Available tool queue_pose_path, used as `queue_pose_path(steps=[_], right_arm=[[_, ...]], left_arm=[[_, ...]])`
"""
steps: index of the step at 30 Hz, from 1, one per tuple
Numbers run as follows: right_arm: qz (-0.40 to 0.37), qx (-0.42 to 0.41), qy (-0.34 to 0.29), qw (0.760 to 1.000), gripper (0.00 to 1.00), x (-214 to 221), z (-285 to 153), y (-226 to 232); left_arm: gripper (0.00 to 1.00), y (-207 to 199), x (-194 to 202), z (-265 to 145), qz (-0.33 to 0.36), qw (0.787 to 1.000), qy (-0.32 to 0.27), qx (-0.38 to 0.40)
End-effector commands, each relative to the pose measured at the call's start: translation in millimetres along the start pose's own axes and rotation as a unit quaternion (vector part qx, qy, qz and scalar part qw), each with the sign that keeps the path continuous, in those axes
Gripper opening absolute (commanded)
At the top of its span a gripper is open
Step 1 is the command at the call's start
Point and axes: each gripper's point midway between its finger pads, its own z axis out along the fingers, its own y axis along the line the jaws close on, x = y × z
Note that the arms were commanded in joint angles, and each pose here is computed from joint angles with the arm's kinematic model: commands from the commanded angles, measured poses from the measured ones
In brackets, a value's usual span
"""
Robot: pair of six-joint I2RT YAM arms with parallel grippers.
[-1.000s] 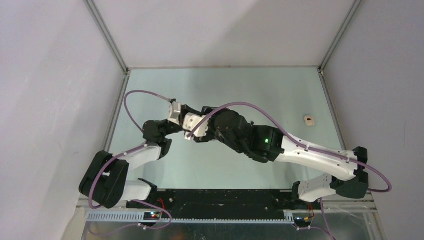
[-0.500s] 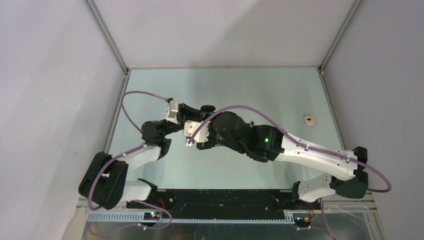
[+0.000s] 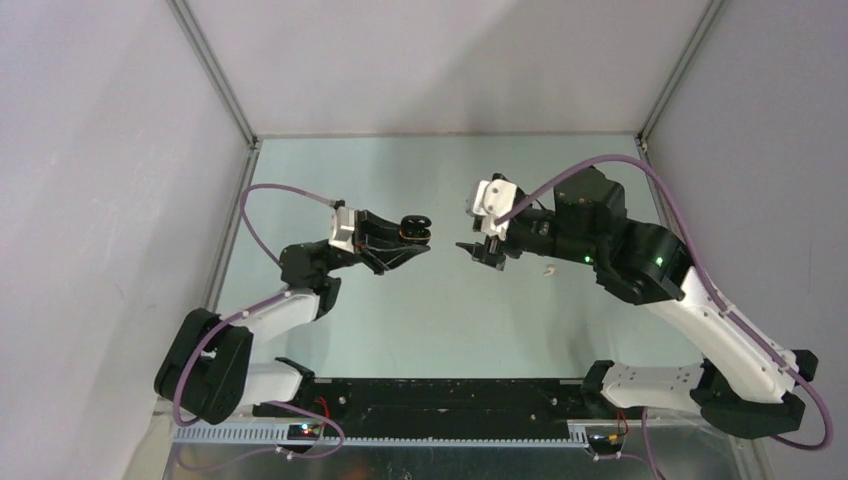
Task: Insert the wireless bluetooth earbuds into the charging case
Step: Place the earbud in the charging case, then pick up the earbud from the center of the board.
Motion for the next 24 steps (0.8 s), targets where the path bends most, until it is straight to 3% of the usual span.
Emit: queue_pose_path(steps=[1,8,11,15,19,24], right_arm=[[0.009,-0.027,-0.001,1.000,0.71,18.3,10.0,10.6],[0.042,0.077,0.039,0.995,0.80,83.7,14.6,-63.2],[0.092,0.100,0.076,0.988,0.81,136.5,15.8,-103.2],[0.130,0.098,0.169,0.972,0.81,219.6,30.4,-123.3],[0.189,0.095,0.256,0.943,0.77,288.3,44.2,-133.3],[0.343,0.080,0.323,0.878,0.70,360.0,58.4,-123.1]], left_arm=[[0.00,-14.1,-21.0,2.0,0.064,0.997,-0.015,0.037],[0.00,-19.2,-18.3,0.2,0.070,0.996,-0.005,0.047],[0.00,-18.3,-16.7,-0.3,0.070,0.997,-0.003,0.046],[0.00,-17.3,-12.8,0.4,0.064,0.997,0.000,0.046],[0.00,-17.8,-11.3,1.7,0.062,0.997,0.000,0.048],[0.00,-18.7,-9.8,3.3,0.057,0.997,0.001,0.051]])
